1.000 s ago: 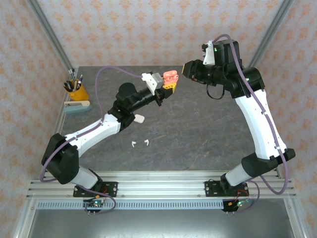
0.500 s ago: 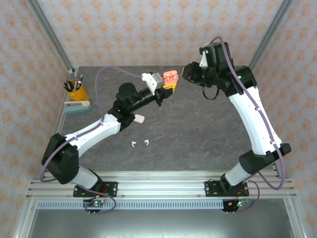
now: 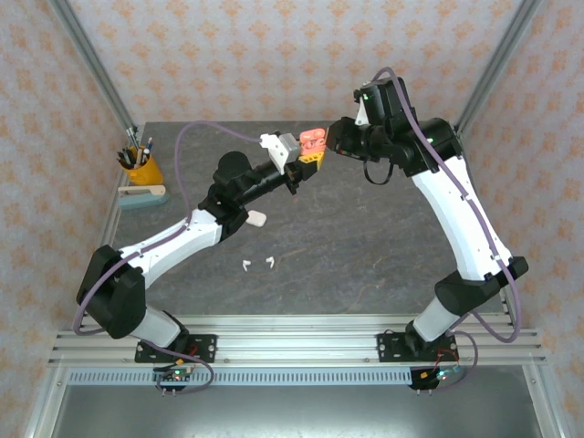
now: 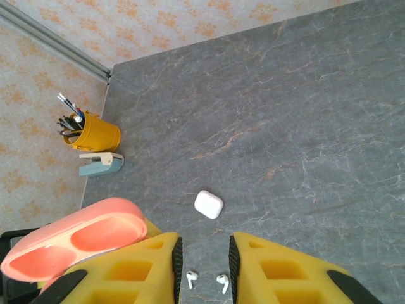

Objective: Insert the wireless bluetooth earbuds into the charging case

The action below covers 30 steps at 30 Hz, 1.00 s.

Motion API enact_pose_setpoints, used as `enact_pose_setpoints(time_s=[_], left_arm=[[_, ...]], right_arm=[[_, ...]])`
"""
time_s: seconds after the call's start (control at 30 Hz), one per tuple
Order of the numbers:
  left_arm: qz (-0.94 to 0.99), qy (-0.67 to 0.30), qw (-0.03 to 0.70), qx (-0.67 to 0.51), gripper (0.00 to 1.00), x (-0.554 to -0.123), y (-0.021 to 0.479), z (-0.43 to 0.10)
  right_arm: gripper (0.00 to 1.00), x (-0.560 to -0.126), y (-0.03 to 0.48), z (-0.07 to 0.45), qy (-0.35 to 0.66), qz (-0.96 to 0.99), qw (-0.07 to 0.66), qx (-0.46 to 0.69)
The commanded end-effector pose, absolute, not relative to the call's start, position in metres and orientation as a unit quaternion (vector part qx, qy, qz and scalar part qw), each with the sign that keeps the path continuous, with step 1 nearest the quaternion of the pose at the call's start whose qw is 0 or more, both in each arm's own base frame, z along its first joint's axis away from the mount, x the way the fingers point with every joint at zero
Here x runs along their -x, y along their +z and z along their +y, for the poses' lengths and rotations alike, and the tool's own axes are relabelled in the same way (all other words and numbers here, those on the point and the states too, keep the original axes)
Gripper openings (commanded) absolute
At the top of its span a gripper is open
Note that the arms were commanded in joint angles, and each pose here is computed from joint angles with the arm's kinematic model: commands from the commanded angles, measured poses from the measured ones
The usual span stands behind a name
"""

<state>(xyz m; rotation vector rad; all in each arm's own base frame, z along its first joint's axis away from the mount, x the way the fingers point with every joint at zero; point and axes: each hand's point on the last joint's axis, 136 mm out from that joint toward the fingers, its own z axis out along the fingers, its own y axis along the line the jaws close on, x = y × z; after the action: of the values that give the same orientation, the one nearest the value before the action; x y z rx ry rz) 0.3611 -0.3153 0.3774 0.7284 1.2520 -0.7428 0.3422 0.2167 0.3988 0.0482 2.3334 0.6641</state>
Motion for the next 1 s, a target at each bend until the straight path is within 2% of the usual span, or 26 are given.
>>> enact_pose_setpoints(time_s=[0.0, 0.13, 0.23, 0.4, 0.6, 0.73, 0.97], left_arm=[[0.53, -0.338, 0.707, -0.324, 0.0, -0.357, 0.401, -0.316], [0.533, -0.338, 0.704, -0.328, 0.0, -0.357, 0.398, -0.316], [0.534, -0.337, 0.702, -0.33, 0.0, -0.357, 0.396, -0.317], [0.535, -0.339, 0.698, -0.335, 0.0, -0.357, 0.393, -0.319], [0.536, -0.344, 0.692, -0.34, 0.0, -0.358, 0.391, -0.323], [0.542, -0.342, 0.688, -0.34, 0.0, -0.362, 0.389, -0.325], [0.553, -0.334, 0.693, -0.32, 0.0, -0.374, 0.384, -0.323]], right_arm=[[0.28, -0.343, 0.409, 0.193, 0.211, 0.9, 0.379, -0.035], [0.28, -0.354, 0.43, 0.177, 0.228, 0.884, 0.403, -0.062], [0.28, -0.366, 0.44, 0.185, 0.254, 0.877, 0.403, -0.06], [0.28, -0.391, 0.437, 0.22, 0.307, 0.878, 0.364, -0.038], [0.28, -0.413, 0.407, 0.249, 0.337, 0.887, 0.314, -0.033], [0.28, -0.403, 0.399, 0.253, 0.331, 0.895, 0.298, -0.012], [0.27, -0.358, 0.397, 0.236, 0.303, 0.906, 0.296, 0.016]])
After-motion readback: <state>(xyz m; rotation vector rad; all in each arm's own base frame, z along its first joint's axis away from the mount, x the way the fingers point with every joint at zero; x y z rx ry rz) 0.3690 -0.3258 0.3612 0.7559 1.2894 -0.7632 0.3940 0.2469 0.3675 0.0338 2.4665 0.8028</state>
